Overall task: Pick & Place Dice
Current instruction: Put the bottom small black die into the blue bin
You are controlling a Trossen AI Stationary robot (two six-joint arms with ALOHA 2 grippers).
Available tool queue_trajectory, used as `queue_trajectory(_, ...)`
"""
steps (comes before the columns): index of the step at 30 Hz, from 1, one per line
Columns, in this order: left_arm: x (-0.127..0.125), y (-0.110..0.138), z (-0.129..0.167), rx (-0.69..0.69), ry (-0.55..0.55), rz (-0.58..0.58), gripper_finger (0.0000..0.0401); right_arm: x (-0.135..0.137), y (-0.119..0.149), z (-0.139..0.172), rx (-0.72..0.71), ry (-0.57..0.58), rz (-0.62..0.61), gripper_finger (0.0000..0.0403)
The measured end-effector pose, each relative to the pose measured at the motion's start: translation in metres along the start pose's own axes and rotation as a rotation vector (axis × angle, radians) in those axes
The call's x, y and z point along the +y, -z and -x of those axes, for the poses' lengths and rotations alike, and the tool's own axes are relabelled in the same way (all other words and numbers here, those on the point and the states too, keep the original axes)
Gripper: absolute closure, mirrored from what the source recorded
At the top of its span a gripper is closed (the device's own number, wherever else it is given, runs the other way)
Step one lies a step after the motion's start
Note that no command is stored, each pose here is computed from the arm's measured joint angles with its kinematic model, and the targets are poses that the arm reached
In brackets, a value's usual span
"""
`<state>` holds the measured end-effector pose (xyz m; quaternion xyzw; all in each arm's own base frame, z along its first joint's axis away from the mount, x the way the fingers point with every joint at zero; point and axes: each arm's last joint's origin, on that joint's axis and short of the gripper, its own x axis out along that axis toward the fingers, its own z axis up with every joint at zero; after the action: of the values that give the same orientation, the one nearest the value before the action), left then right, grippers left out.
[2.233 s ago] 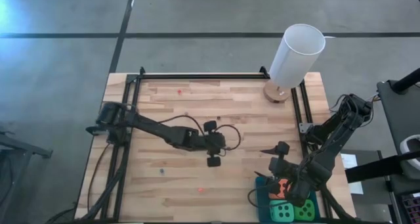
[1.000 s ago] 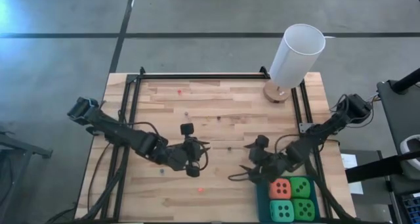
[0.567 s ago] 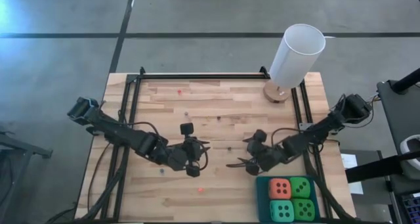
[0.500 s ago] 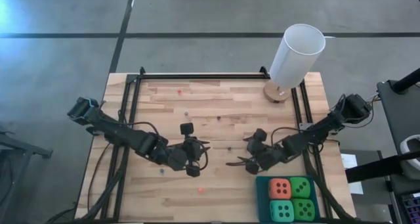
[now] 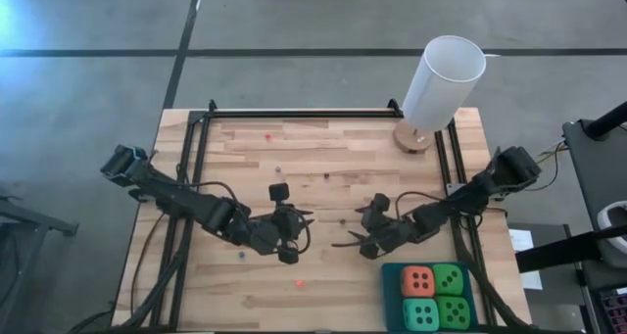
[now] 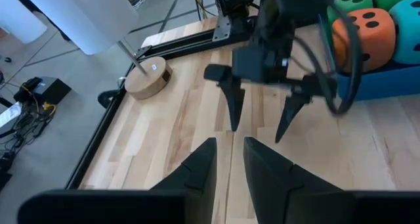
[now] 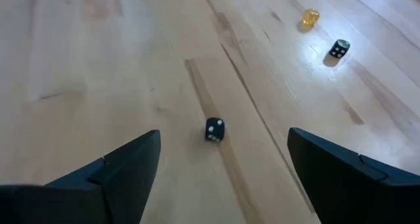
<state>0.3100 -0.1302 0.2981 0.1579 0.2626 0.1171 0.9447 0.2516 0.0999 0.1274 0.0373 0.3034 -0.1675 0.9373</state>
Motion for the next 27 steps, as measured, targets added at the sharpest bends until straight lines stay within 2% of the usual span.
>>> queue_trajectory(8, 0.000, 0.000, 0.000, 0.000, 0.000, 0.001, 0.0322, 0.000, 0.004, -0.027, 0.044, 0.056, 0.010, 0.0076)
queue_trajectory(17, 0.000, 0.000, 0.000, 0.000, 0.000, 0.008, 0.0322, 0.002, 0.004, -0.037, 0.023, 0.014, -0.027, 0.0081)
queue_trajectory(27, 0.000, 0.000, 0.000, 0.000, 0.000, 0.019, 0.0322, 0.000, 0.013, -0.053, 0.041, 0.001, -0.037, 0.0127)
